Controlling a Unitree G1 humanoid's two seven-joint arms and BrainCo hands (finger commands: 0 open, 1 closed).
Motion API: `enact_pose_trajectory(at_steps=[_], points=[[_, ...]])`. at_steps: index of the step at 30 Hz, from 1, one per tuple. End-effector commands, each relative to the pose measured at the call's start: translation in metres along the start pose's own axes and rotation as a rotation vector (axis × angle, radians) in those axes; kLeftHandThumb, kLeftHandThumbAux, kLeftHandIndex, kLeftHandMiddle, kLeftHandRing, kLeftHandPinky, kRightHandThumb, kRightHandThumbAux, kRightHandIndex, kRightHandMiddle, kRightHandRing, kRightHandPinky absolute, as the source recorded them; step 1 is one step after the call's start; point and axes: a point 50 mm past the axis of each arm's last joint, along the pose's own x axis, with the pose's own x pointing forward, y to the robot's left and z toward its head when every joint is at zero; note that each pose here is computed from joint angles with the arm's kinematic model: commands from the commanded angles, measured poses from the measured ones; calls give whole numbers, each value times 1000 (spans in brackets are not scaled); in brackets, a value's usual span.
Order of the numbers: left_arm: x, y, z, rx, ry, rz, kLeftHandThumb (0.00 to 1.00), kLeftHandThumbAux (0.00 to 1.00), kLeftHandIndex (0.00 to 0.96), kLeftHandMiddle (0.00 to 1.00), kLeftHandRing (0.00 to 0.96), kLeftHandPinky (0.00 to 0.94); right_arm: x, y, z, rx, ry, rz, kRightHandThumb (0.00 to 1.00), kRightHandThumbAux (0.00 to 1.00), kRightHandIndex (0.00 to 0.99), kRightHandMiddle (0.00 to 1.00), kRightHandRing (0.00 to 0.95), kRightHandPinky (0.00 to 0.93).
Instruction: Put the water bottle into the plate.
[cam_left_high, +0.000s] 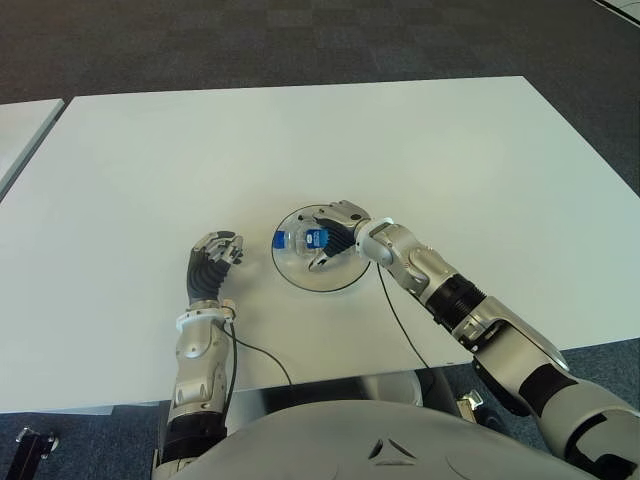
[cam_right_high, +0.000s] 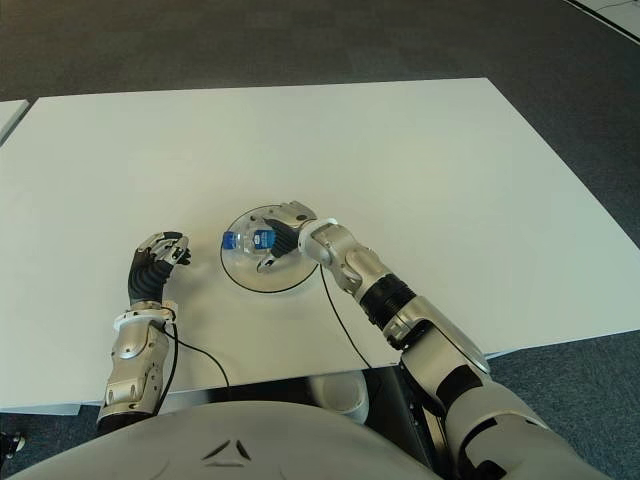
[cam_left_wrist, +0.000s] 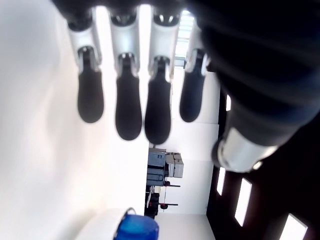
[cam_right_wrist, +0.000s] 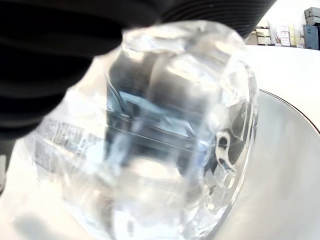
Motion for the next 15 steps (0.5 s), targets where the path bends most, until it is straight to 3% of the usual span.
enact_pose_trajectory(at_steps=[1,7,15], points=[[0,2,-3,-1,17,4,705,715,431,590,573,562,-4,29,-4,-20,6,110,517,365,0,1,2,2],[1,2,-3,4,14,4,706,715,431,598,584,578,-4,30,-5,-38,-9,68,541,260,0,0,0,0],[1,1,-2,6,13,-1,706,715,431,600,590,581,-5,32,-7,-40,-9,19,557,194,0,0,0,0]])
